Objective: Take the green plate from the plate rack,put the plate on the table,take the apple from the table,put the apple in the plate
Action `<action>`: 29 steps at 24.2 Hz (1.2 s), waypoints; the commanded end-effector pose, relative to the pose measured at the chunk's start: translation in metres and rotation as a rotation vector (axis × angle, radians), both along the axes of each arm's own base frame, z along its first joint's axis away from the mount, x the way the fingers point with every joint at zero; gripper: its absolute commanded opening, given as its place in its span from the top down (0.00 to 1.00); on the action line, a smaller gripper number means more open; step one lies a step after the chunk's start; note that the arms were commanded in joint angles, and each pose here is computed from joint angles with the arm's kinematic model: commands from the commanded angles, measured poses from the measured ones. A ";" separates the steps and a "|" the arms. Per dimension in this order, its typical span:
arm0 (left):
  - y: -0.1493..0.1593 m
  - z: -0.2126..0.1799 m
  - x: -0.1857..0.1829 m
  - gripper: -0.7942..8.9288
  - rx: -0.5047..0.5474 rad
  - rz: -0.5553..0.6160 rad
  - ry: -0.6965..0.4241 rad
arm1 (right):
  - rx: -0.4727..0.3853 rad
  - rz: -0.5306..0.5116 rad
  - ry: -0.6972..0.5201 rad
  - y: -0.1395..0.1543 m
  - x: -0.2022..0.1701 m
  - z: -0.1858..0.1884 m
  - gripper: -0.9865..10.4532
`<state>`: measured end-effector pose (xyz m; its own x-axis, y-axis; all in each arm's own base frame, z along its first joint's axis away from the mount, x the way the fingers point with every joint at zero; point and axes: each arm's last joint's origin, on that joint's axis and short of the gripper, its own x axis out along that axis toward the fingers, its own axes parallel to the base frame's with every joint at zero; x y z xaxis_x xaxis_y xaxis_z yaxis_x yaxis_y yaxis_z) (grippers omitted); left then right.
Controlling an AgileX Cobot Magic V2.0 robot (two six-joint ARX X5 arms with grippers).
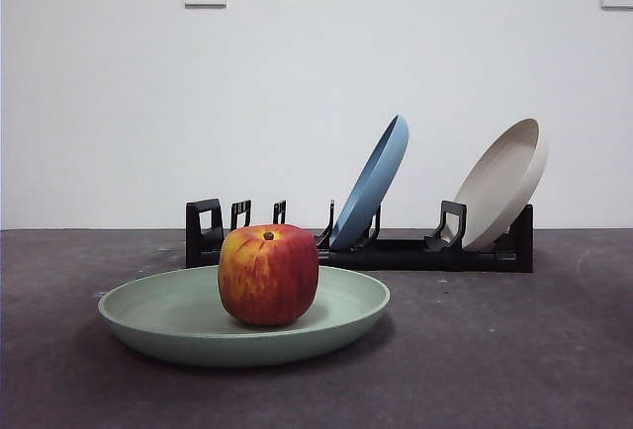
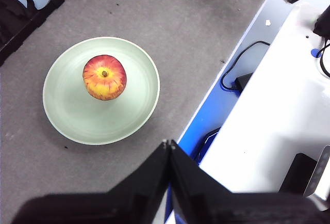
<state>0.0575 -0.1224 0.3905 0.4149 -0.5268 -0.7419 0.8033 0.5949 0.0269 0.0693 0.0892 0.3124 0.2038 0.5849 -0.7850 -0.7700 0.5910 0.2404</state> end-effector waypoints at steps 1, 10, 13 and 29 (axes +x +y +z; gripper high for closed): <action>0.000 -0.001 0.000 0.92 0.003 0.006 0.002 | -0.002 -0.004 0.005 0.000 0.000 -0.002 0.91; 0.000 -0.001 0.000 0.92 0.003 0.006 0.002 | -0.002 -0.004 0.005 0.000 0.000 -0.002 0.91; 0.000 -0.001 0.000 0.92 0.001 0.005 0.001 | -0.002 -0.003 0.005 0.000 0.000 -0.002 0.91; 0.068 0.023 0.048 0.92 -0.551 0.299 -0.828 | -0.002 -0.004 0.005 0.000 0.000 -0.002 0.91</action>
